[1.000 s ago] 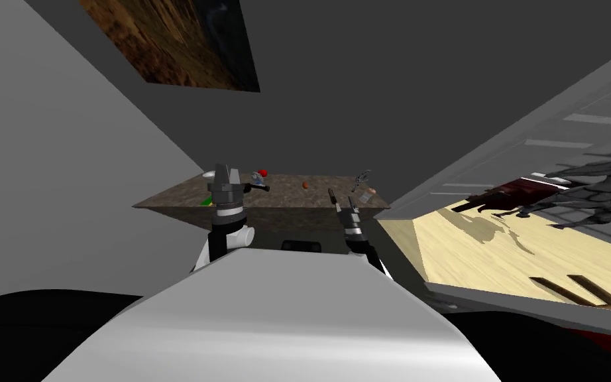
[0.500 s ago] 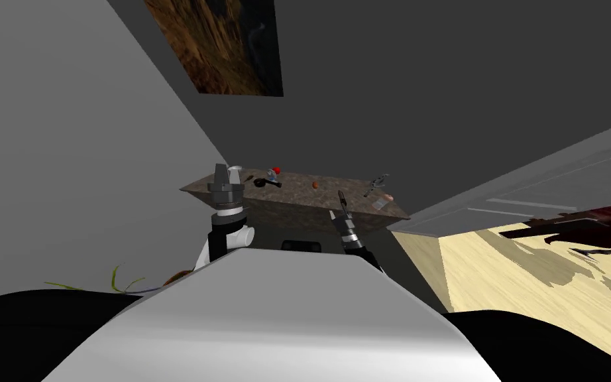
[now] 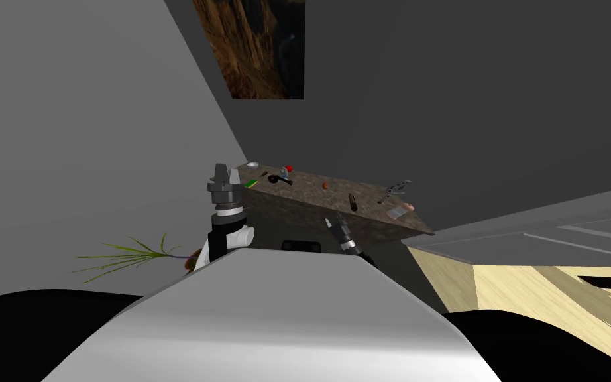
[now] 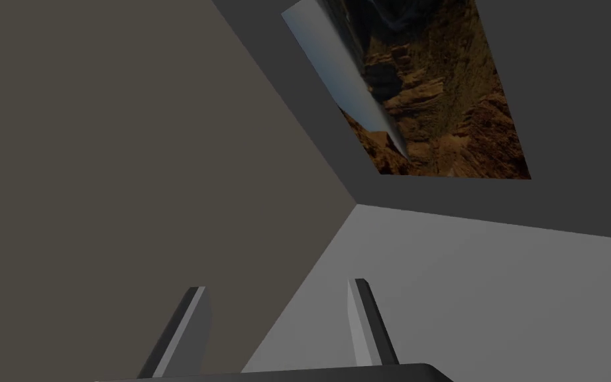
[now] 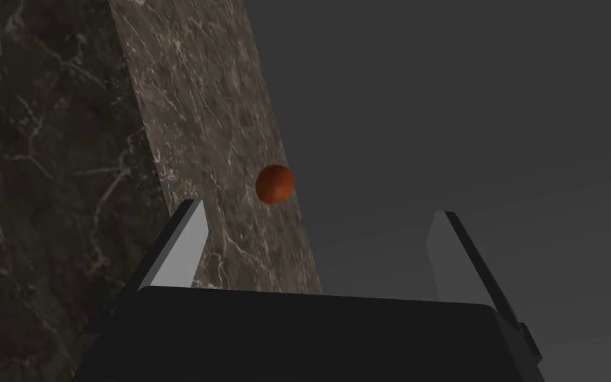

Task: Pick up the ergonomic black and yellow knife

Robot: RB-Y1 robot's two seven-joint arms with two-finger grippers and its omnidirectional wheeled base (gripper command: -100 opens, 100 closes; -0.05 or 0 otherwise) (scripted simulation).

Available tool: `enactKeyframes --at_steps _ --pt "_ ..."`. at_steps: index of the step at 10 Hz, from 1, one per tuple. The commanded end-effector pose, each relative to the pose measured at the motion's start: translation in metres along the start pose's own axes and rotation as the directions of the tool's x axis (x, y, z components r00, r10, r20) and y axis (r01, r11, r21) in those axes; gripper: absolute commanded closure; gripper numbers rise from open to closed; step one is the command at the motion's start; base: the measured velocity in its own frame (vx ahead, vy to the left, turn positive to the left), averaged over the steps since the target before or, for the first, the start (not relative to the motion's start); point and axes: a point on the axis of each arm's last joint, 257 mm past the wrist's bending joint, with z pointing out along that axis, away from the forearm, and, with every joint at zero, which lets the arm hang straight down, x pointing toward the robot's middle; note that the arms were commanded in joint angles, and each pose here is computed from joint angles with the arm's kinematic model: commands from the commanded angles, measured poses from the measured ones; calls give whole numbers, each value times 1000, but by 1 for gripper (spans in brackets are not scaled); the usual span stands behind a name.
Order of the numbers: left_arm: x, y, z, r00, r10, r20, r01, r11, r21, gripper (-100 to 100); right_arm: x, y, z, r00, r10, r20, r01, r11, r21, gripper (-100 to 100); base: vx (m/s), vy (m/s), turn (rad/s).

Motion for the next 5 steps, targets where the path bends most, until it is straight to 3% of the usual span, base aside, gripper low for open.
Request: enactKeyframes --at_steps 1,4,5 --pt "0 0 0 1000 0 0 0 1000 0 0 7 -22 -14 999 51 -11 -50 996 75 -100 -61 17 396" --pt "0 0 0 1000 0 0 0 1000 0 0 11 -44 -31 997 78 -26 -73 984 159 -100 -43 27 258" --pt "0 0 0 1000 0 0 0 1000 0 0 11 -45 -33 997 71 -32 -65 984 168 -100 -19 2 34"
